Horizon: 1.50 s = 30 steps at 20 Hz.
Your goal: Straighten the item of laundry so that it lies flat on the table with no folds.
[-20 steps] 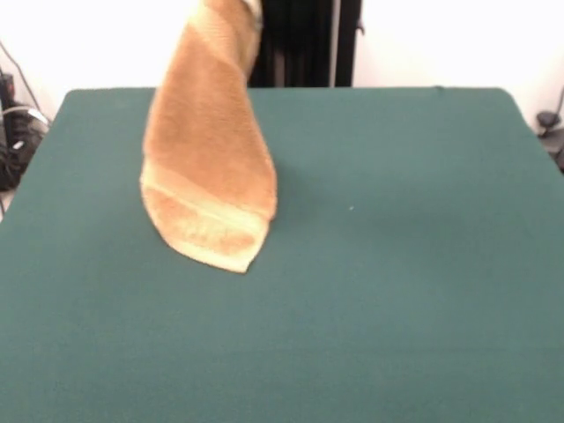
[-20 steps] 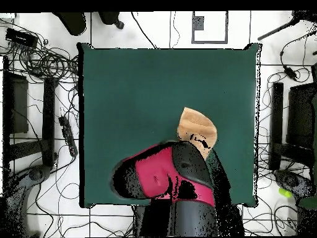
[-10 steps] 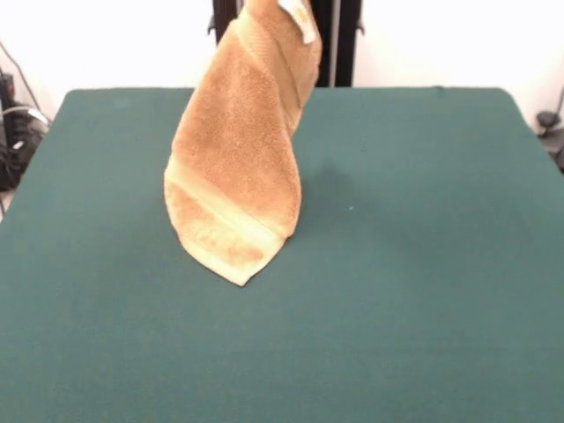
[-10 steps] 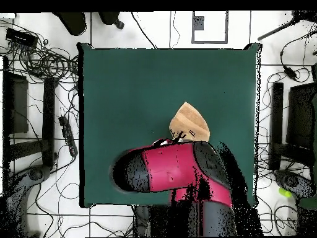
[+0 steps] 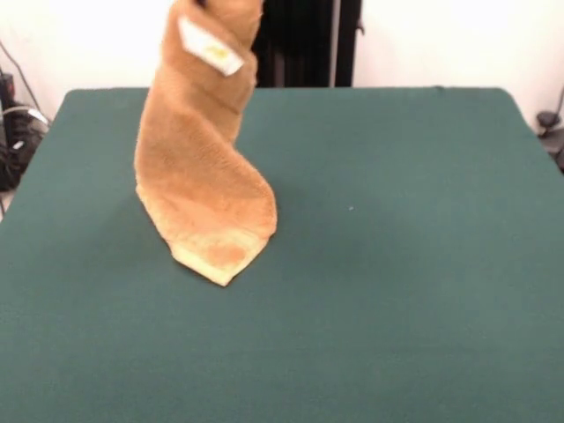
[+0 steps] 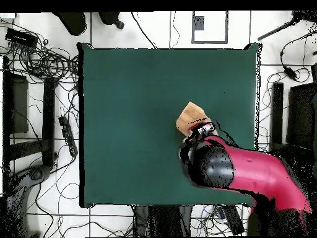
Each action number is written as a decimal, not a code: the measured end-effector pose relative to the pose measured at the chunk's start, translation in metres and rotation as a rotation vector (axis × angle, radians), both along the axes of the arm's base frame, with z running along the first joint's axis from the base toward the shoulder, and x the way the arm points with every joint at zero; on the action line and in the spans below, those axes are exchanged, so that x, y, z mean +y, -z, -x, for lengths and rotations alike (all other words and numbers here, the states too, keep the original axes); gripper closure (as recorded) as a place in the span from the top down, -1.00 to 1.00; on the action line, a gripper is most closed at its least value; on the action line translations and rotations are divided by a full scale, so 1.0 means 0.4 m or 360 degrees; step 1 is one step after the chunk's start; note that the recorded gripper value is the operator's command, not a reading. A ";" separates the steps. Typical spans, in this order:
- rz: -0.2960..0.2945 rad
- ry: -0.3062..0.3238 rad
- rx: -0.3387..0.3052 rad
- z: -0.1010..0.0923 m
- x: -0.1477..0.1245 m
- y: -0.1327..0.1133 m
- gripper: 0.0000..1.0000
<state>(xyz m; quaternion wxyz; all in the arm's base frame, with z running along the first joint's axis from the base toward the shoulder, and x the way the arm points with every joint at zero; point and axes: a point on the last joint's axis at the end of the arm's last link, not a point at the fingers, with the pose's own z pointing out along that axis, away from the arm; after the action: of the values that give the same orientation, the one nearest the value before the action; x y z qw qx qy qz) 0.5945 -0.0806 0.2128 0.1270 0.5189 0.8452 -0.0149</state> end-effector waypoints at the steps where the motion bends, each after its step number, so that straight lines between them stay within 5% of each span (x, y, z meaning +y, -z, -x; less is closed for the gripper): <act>1: -0.0014 0.0016 -0.0047 0.000 -0.030 0.015 -1.00; 4: 0.0012 -0.0010 -0.0091 0.008 -0.075 0.038 -1.00; 8: 0.0126 -0.0219 -0.0056 0.043 -0.178 0.085 -1.00; 9: 0.0156 -0.0333 -0.0007 0.061 -0.244 0.107 -1.00; 15: 0.0145 -0.0631 0.0194 0.111 -0.486 0.157 -1.00; 16: 0.0123 -0.0755 0.0262 0.122 -0.577 0.173 -1.00; 18: 0.0108 -0.0820 0.0293 0.123 -0.618 0.182 -1.00; 20: 0.0073 -0.0991 0.0349 0.114 -0.708 0.207 -1.00; 25: 0.0052 -0.1268 0.0369 0.055 -0.802 0.246 -1.00; 30: 0.0096 -0.1413 0.0344 -0.018 -0.832 0.263 -1.00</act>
<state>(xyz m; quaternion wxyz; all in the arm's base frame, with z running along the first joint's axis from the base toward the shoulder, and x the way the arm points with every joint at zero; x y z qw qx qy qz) 0.6018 -0.4133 0.1074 0.0471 0.0980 0.9934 -0.0377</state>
